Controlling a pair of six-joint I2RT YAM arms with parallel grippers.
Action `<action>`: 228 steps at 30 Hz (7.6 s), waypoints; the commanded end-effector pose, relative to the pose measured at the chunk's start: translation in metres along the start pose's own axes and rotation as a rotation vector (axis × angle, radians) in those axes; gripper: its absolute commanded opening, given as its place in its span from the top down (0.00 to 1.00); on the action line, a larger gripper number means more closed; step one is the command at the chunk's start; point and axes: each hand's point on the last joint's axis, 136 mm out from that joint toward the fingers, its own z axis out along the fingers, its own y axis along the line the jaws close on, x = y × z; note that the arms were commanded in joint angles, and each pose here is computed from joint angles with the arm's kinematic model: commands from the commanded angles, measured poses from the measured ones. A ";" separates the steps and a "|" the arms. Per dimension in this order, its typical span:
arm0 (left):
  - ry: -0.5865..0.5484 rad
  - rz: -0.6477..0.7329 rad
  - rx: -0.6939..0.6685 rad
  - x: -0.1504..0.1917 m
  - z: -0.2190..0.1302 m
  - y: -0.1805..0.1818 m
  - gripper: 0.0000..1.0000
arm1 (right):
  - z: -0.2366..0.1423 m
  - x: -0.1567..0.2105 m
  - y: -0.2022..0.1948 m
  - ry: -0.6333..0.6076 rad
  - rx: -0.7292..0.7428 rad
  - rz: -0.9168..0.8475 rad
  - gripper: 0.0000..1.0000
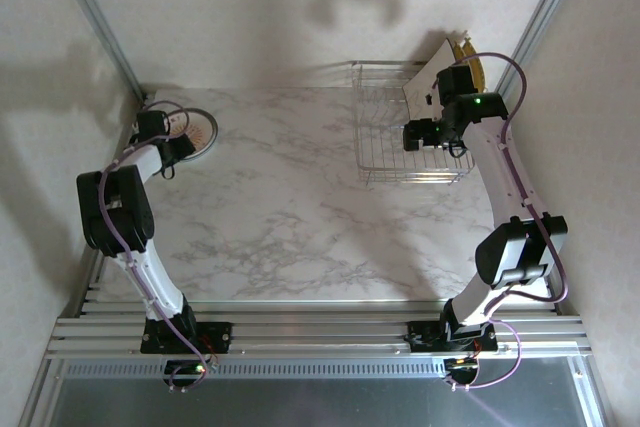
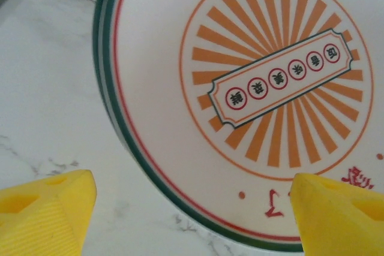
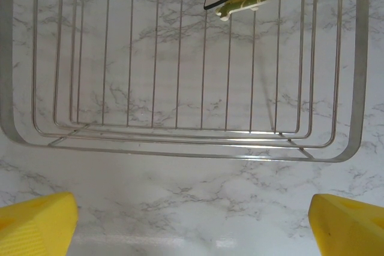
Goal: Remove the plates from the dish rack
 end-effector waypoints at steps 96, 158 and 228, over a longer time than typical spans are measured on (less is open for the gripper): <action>0.186 0.571 0.159 0.070 -0.147 -0.141 0.00 | 0.090 -0.187 -0.064 -0.292 0.228 0.029 1.00; 0.194 0.508 0.417 0.096 -0.176 -0.167 0.00 | -0.108 -0.065 0.076 -0.637 -0.972 0.497 1.00; 0.200 -0.012 1.370 0.076 -0.238 -0.284 1.00 | -0.012 -0.042 0.147 -0.319 -1.005 0.424 0.01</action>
